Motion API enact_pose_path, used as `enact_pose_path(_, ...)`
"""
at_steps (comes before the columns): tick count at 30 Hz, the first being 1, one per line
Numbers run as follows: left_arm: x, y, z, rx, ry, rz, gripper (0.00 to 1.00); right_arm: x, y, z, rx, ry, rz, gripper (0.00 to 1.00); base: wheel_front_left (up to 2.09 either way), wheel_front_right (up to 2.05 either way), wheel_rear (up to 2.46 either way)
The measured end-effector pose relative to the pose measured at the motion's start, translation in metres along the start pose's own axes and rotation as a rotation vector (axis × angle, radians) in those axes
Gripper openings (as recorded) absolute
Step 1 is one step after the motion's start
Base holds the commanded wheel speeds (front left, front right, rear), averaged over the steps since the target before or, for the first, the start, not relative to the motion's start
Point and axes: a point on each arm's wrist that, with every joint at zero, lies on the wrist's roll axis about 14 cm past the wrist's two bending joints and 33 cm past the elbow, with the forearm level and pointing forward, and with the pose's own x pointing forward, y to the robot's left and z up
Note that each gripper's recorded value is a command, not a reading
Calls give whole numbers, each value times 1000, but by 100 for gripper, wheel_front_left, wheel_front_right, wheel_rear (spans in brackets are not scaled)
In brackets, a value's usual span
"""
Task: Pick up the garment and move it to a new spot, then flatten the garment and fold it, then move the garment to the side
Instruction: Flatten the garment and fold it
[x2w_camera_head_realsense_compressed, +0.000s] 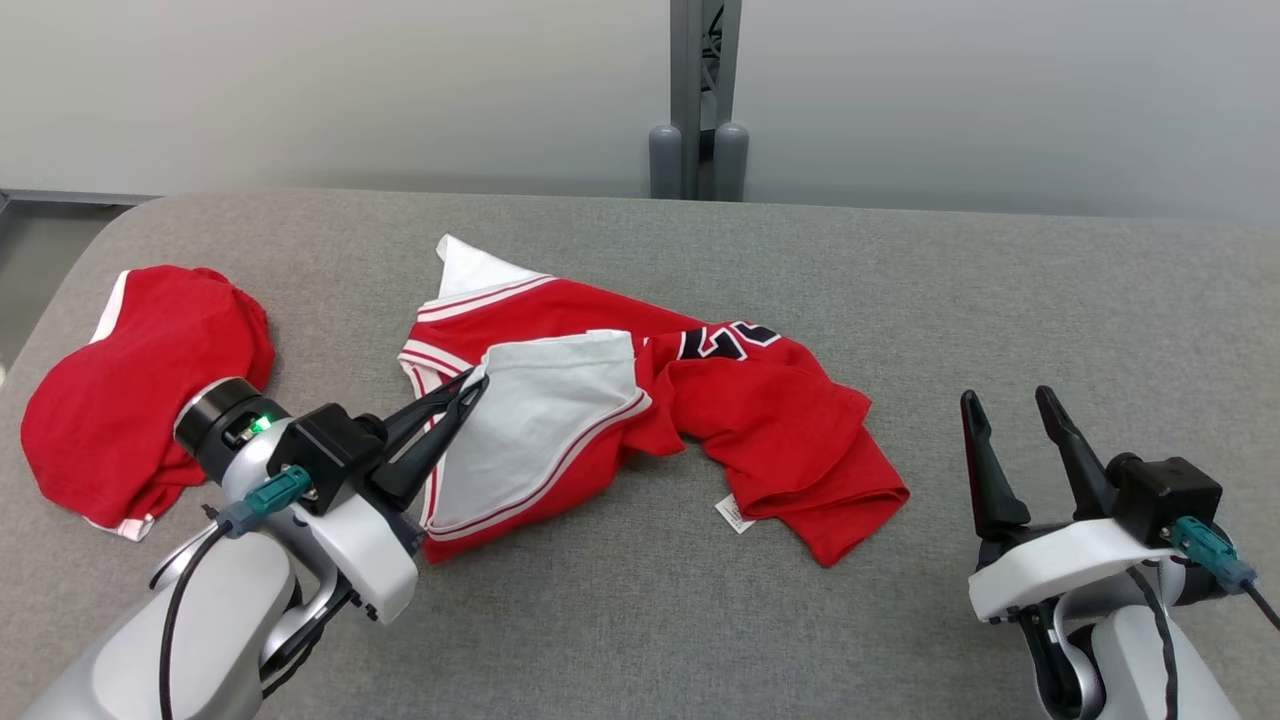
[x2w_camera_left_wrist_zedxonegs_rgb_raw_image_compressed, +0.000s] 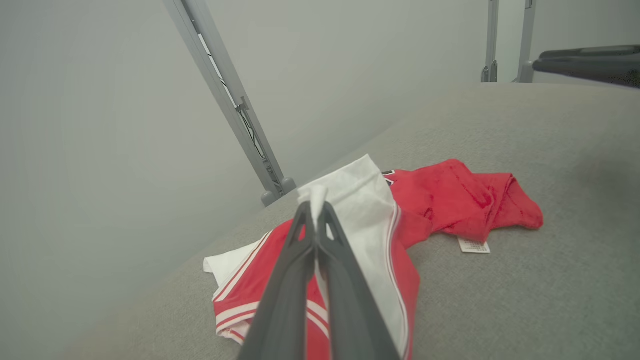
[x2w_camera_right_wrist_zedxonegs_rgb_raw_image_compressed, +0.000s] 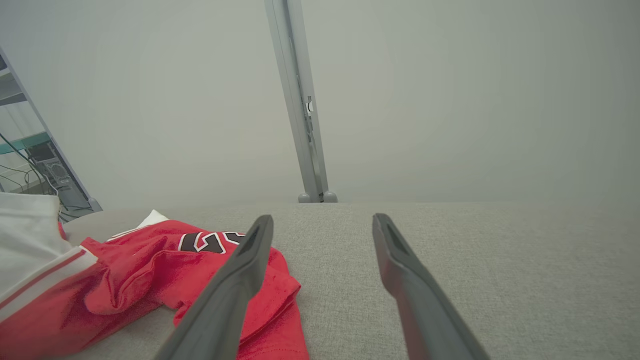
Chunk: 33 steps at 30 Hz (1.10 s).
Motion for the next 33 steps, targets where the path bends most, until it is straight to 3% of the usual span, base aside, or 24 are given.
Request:
enact_pose_path(18,-2,-1,-9,-84,-14,64,0,46,23,-91,137,398,58,100,0,0,0)
enact_pose_path(33,2,5,-12,-90,-8,74,0,54,27,-115,203,512,63,100,0,0,0)
